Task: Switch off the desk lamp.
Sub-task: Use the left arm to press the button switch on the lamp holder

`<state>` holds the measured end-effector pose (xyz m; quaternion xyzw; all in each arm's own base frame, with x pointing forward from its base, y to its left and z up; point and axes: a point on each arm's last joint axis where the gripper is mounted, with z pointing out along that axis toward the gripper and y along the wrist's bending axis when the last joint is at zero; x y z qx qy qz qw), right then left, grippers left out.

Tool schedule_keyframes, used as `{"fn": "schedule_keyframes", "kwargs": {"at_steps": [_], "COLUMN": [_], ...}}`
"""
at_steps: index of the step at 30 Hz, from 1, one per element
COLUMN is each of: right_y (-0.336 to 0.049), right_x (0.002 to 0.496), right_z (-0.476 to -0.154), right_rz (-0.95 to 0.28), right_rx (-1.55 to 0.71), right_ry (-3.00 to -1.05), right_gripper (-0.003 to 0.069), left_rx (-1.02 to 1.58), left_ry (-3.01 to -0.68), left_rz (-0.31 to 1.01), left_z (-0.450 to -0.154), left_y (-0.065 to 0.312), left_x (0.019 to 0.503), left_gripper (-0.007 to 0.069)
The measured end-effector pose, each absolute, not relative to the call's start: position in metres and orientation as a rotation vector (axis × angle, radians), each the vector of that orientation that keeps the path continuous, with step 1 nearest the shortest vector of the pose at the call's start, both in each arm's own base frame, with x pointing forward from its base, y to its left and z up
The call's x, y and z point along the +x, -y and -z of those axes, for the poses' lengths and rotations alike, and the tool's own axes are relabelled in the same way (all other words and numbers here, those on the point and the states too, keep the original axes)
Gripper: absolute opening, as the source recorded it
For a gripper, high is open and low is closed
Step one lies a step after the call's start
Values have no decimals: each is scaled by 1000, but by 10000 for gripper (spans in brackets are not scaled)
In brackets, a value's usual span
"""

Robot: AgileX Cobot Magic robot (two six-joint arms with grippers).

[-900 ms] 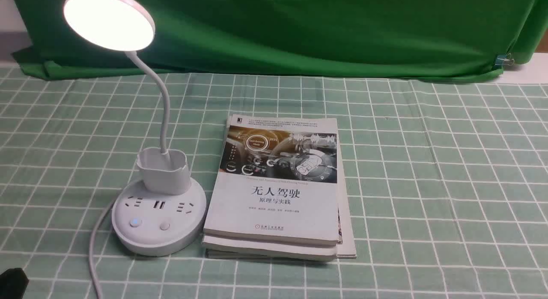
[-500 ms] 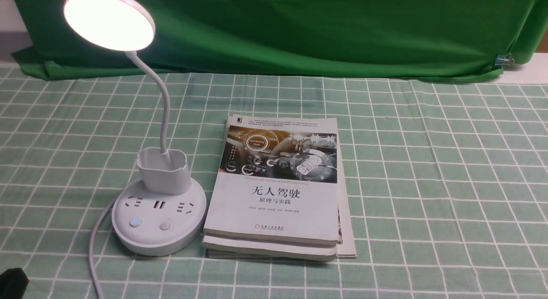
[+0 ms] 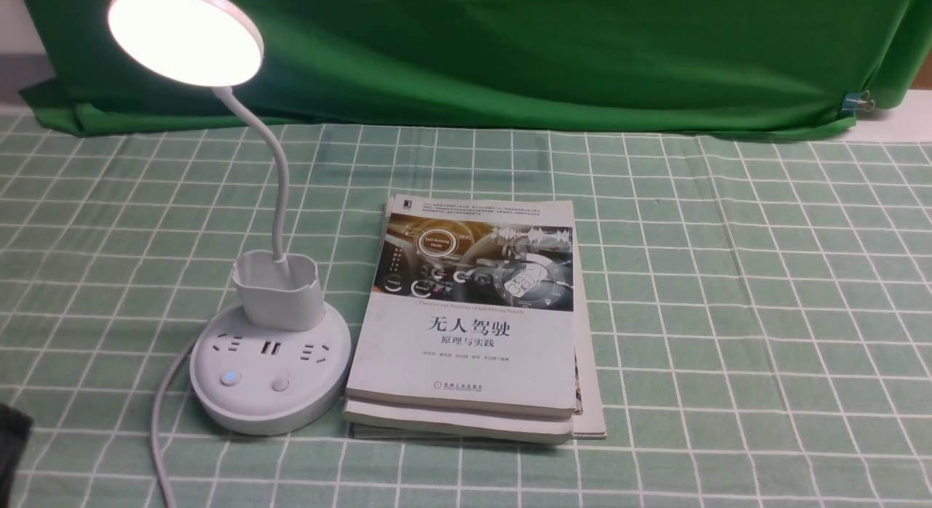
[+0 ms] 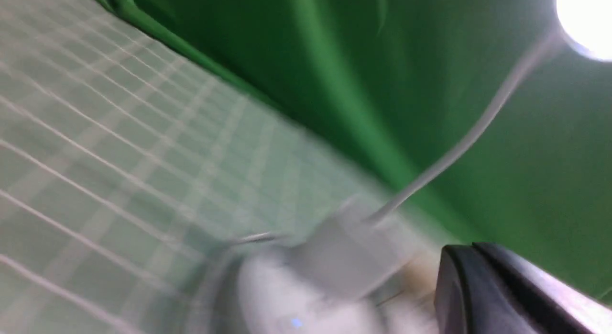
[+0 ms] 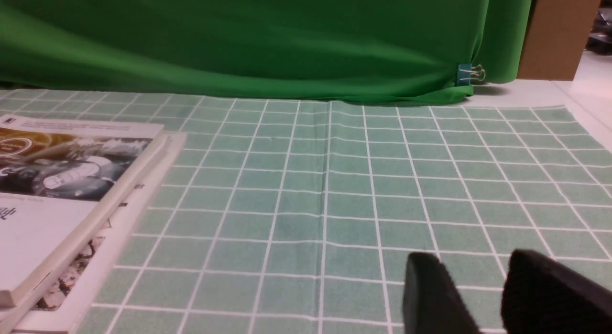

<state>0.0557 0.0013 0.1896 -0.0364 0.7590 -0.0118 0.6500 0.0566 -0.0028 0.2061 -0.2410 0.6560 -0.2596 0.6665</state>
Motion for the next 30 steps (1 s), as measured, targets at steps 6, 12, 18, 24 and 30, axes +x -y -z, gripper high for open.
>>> {"fn": "schedule_keyframes", "kwargs": {"at_steps": [6, 12, 18, 24, 30], "right_y": [-1, -1, -1, -1, -1], "right_x": [56, 56, 56, 56, 56], "right_z": [-190, -190, -190, -190, -190], "right_rz": [27, 27, 27, 27, 27], "right_rx": [-83, -83, -83, -83, -83], "right_ry": [-1724, -1724, -1724, -1724, -1724], "right_gripper": [242, 242, 242, 242, 242], "left_rx": [-581, -475, -239, 101, 370], "left_ry": [-1429, -1647, -2103, -2550, -2773], "left_rz": [604, 634, 508, 432, 325], "left_z": [-209, -240, -278, -274, -252], "left_y": [0, 14, 24, 35, 68], "left_x": [56, 61, 92, 157, 205], "left_gripper": [0, 0, 0, 0, 0]}}
